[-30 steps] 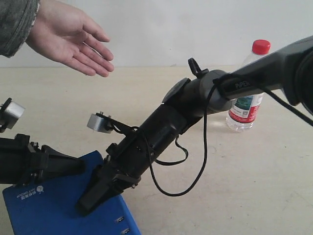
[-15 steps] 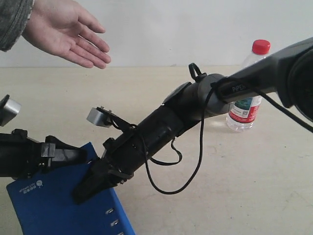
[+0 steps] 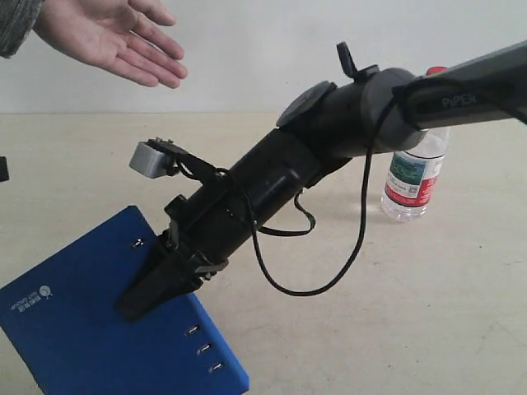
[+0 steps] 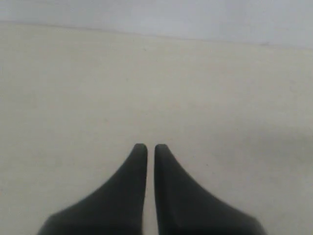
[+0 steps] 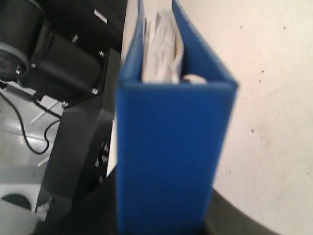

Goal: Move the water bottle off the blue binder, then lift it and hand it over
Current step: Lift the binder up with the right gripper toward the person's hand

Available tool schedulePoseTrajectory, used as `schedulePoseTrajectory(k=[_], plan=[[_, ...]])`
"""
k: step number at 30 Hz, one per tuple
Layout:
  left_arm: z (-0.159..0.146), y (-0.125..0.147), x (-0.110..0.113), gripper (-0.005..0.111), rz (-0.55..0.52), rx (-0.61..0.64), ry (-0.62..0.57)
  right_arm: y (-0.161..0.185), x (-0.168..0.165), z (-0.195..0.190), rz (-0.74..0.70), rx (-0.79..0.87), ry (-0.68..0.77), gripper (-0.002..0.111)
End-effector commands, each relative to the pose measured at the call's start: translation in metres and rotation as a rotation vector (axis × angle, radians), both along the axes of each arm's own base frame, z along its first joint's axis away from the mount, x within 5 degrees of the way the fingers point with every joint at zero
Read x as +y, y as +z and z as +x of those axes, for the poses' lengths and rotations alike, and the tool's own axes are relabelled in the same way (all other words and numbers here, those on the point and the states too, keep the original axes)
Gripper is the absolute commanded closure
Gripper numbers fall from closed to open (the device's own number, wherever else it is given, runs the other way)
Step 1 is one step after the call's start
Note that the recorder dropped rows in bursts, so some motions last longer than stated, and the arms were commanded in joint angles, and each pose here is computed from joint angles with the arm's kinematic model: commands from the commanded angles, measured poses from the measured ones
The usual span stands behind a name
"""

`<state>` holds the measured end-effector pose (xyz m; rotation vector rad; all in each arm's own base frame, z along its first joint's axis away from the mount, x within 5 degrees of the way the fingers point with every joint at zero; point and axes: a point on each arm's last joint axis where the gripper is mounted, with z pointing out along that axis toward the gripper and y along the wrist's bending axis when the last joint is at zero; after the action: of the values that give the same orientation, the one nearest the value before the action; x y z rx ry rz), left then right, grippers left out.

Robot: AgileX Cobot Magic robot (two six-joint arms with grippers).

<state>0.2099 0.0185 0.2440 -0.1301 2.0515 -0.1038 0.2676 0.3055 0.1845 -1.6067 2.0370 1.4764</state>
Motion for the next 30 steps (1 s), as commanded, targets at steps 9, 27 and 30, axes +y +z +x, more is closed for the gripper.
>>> schedulePoseTrajectory(k=[9, 27, 30], plan=[[-0.081, 0.052, 0.005, 0.102, 0.183, -0.346, 0.168, 0.056, -0.032, -0.055, -0.302, -0.333, 0.001, 0.109], [-0.140, -0.032, 0.005, 0.102, -0.153, -0.410, 0.374, 0.170, -0.014, -0.046, 0.199, -0.879, -0.671, 0.109], [-0.141, -0.045, 0.005, 0.102, -0.156, -0.376, 0.372, 0.174, -0.012, -0.042, 0.216, -0.895, -0.697, 0.109]])
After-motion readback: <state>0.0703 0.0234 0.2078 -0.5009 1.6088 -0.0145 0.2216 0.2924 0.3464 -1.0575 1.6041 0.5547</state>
